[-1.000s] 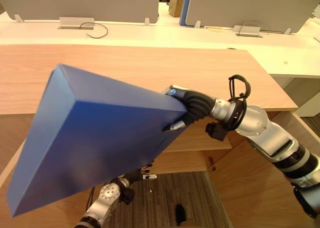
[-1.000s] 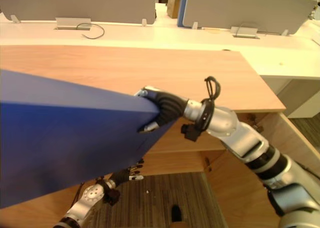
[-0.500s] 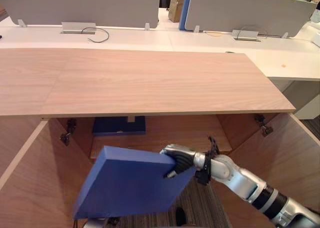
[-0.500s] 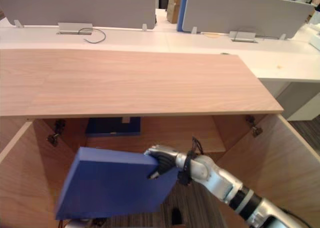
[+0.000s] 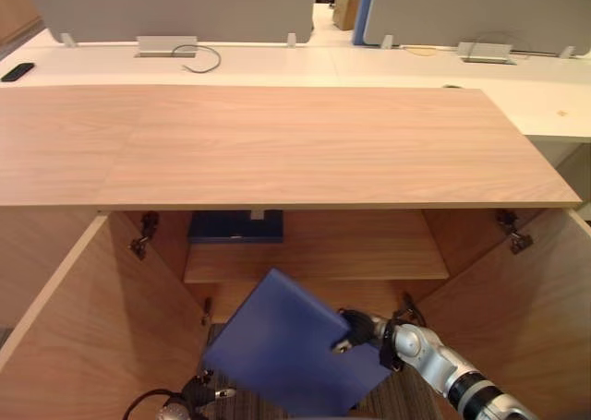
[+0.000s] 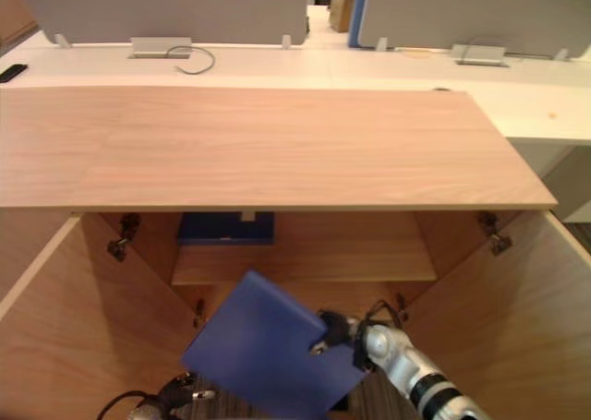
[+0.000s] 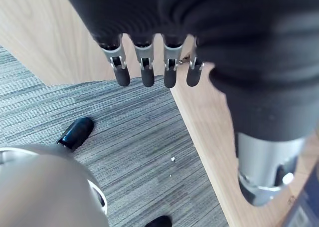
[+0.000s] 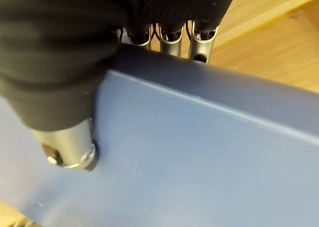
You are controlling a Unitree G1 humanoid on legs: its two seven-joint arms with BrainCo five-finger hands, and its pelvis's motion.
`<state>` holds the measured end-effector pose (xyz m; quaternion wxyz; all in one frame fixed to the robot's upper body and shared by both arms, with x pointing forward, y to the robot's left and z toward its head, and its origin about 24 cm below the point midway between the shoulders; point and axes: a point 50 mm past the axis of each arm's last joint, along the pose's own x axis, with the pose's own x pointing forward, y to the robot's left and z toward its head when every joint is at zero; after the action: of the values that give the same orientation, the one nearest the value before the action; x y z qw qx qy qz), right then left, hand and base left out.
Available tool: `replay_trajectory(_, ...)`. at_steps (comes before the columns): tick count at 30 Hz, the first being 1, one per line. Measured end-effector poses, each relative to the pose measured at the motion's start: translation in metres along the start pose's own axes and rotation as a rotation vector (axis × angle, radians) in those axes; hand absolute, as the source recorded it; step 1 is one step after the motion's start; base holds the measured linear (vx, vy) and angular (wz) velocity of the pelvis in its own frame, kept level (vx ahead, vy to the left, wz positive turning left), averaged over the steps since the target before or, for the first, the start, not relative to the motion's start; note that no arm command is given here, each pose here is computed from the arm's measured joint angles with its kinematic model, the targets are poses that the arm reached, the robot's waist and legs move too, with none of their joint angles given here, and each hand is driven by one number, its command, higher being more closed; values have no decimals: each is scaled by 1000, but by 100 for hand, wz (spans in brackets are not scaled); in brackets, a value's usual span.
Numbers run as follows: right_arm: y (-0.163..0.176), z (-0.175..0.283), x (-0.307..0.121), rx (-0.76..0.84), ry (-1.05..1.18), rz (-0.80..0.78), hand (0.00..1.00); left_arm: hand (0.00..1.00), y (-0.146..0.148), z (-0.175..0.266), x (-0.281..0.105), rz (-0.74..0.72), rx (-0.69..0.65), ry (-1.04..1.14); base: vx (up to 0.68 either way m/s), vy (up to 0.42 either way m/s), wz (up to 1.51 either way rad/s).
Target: Walk over to the cabinet, pick up the folder, carry it to the office cabinet, place the folder inside the office cabinet, then close the office cabinet door
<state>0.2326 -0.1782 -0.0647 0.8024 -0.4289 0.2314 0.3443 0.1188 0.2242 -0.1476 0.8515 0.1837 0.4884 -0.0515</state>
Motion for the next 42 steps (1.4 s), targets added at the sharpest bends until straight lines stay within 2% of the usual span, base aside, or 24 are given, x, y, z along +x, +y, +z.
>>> replay_trajectory(2,-12,-24,-4,133,104,-78,100,0,-4,1,0,-13,8,-2,-17,-12,9)
replay_trajectory(4,-24,-58,-18,477,194,-231,100,0,-9,4,1,-26,14,-15,-5,-13,14)
replay_trajectory(5,-27,-65,-21,575,201,-279,100,0,-10,5,1,-29,21,-18,-5,-13,11)
replay_trajectory(6,-33,-77,-28,773,195,-382,100,0,-11,6,1,-35,40,-23,0,0,0)
replay_trajectory(10,-57,-88,-39,1278,54,-651,100,0,-15,6,1,-41,40,-28,0,0,0)
replay_trajectory(15,-71,-75,-36,1757,-256,-798,100,0,-17,-3,-2,-24,27,-9,-31,-6,2)
replay_trajectory(19,-92,-68,-40,1913,-440,-878,100,0,-17,-7,-4,2,-1,-1,-32,-8,17)
replay_trajectory(23,-144,-33,-37,2015,-702,-896,100,0,-11,13,0,43,-43,-65,-90,-15,10)
replay_trajectory(25,-183,-9,-44,2061,-877,-905,100,0,-9,24,1,64,-90,-105,-142,-25,-4)
replay_trajectory(31,-219,16,-61,2239,-1158,-936,100,0,3,47,0,120,-201,-203,-152,-62,2)
replay_trajectory(37,-255,30,-88,2318,-1290,-965,100,0,14,65,0,159,-255,-259,-43,-35,23)
replay_trajectory(42,-278,33,-111,2308,-1339,-977,100,0,14,68,0,159,-281,-273,23,-34,14)
